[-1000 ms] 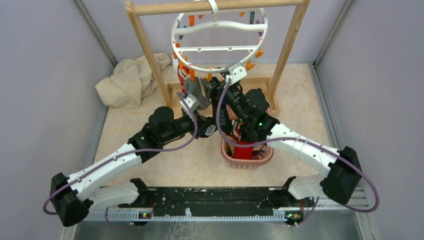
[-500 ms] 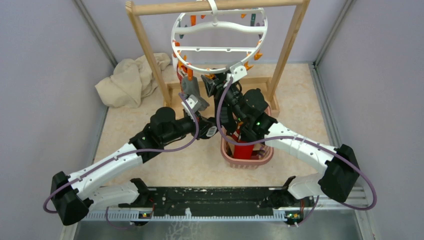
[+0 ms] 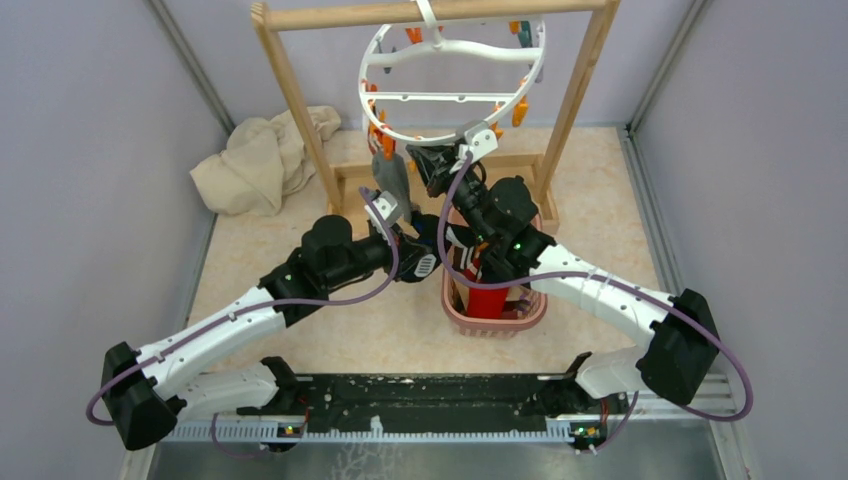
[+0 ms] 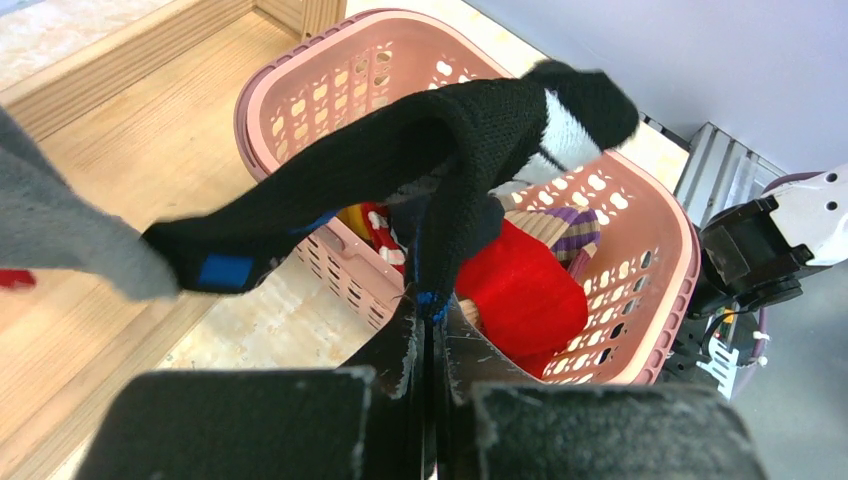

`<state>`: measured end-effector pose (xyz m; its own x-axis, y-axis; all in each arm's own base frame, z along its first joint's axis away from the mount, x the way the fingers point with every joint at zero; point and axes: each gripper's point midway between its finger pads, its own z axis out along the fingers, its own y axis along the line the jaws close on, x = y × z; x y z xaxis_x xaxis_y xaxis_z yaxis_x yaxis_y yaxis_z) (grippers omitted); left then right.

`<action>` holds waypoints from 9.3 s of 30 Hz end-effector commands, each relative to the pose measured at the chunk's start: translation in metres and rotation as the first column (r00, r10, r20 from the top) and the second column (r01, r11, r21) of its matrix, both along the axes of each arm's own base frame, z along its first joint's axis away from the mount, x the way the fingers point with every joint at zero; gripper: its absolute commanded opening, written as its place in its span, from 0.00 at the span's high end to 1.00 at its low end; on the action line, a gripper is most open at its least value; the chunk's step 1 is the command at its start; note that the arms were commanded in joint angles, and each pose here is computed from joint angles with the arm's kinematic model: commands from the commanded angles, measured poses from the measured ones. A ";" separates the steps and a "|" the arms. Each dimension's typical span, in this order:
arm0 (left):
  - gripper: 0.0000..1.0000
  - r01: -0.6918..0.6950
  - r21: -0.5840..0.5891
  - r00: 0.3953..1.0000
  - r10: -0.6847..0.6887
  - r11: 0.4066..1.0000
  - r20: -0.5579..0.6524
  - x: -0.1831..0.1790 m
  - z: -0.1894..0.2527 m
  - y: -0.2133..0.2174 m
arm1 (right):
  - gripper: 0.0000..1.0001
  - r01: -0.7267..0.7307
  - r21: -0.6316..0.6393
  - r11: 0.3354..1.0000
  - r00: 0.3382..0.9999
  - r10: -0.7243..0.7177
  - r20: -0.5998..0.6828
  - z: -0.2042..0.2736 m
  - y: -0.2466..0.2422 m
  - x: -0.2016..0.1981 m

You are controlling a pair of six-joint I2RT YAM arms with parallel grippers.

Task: Remove the socks clipped to the hanger
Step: Remove the sock from the hanger, then place the sock in the bin, then remove the sock from the hanger.

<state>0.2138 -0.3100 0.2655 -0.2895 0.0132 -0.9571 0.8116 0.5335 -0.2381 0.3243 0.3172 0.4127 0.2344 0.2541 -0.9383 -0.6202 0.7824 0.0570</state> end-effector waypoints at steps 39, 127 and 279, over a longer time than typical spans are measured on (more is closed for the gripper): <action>1.00 0.290 -0.271 0.951 -0.246 0.918 0.186 -0.038 0.170 -0.043 | 0.22 0.308 0.087 0.947 0.942 -0.290 -0.169 -0.009 -0.164 -0.069; 0.01 -0.539 0.097 0.805 0.546 0.837 -0.230 0.027 -0.029 0.131 | 0.22 -0.064 -0.019 0.998 0.982 0.059 -0.178 -0.079 -0.034 -0.044; 0.01 -0.051 -0.187 0.961 -0.003 0.981 -0.278 -0.005 -0.004 0.032 | 1.00 -0.334 -0.080 0.939 0.898 0.291 -0.330 -0.072 -0.057 -0.095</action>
